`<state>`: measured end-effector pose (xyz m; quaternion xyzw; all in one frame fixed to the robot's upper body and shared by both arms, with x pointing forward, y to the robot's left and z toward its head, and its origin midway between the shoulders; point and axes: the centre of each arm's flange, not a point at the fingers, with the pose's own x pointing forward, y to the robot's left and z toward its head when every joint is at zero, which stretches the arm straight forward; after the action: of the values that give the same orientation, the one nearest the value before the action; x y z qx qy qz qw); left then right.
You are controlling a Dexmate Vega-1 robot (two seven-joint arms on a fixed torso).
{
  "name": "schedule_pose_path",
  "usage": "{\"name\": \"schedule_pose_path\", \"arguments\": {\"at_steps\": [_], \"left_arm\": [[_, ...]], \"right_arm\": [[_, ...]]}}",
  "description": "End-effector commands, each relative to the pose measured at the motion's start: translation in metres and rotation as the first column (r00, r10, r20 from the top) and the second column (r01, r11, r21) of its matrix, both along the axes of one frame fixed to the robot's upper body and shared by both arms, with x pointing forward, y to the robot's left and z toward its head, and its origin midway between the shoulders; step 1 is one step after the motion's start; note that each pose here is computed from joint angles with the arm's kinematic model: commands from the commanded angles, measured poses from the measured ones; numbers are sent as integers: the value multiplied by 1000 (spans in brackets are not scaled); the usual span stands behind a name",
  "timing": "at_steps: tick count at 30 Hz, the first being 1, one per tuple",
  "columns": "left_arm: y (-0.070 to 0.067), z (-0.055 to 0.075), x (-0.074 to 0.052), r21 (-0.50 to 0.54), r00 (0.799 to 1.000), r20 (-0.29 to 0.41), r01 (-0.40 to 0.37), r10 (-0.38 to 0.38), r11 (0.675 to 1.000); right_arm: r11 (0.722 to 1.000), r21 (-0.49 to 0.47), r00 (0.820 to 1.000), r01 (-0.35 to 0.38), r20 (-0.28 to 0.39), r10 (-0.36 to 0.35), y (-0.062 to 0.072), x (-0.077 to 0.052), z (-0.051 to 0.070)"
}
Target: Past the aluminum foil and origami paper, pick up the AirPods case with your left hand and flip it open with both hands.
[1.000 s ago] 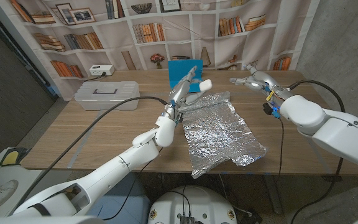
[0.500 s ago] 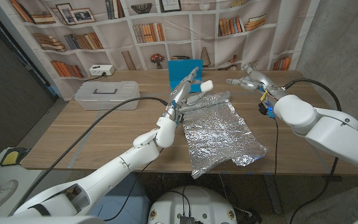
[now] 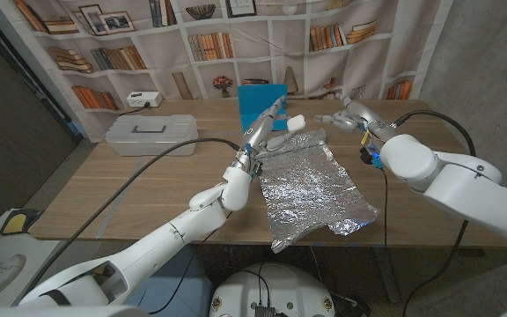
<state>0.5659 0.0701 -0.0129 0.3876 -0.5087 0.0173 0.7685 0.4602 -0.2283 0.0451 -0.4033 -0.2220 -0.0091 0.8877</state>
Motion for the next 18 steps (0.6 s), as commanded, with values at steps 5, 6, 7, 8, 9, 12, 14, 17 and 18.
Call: {"name": "schedule_pose_path", "arguments": {"at_steps": [5, 6, 7, 8, 9, 12, 14, 17, 18], "left_arm": [[-3, -5, -6, -11, 1000, 8, 19, -19, 1000], [-3, -6, -6, -10, 1000, 8, 19, -19, 1000], [-3, -6, -6, -12, 1000, 8, 18, -18, 1000], [-4, -6, -6, -14, 1000, 7, 19, -19, 1000], [-4, -7, -7, -15, 1000, 9, 19, -19, 1000], [-4, -6, -7, -14, 1000, 10, 21, -20, 1000], [-5, -5, -7, -14, 1000, 13, 23, -22, 1000], [-6, -5, -7, -12, 1000, 14, 25, -25, 1000], [-6, -4, -7, -12, 1000, 14, 24, -24, 1000]], "right_arm": [[999, -19, 999, 35, -8, -35, 15, -5, 0], [999, -22, 999, 40, -9, -40, 16, -5, 0], [999, -26, 999, 41, -7, -41, 16, -5, 0], [998, -27, 999, 49, -9, -49, 17, -5, 0], [998, -27, 999, 52, -8, -53, 18, -5, 0], [998, -37, 998, 59, -6, -59, 20, -6, 2], [997, -39, 998, 62, -7, -62, 22, -7, 2], [997, -52, 998, 54, -10, -55, 25, -7, 3], [998, -51, 999, 43, -8, -44, 25, -6, 3]]}}
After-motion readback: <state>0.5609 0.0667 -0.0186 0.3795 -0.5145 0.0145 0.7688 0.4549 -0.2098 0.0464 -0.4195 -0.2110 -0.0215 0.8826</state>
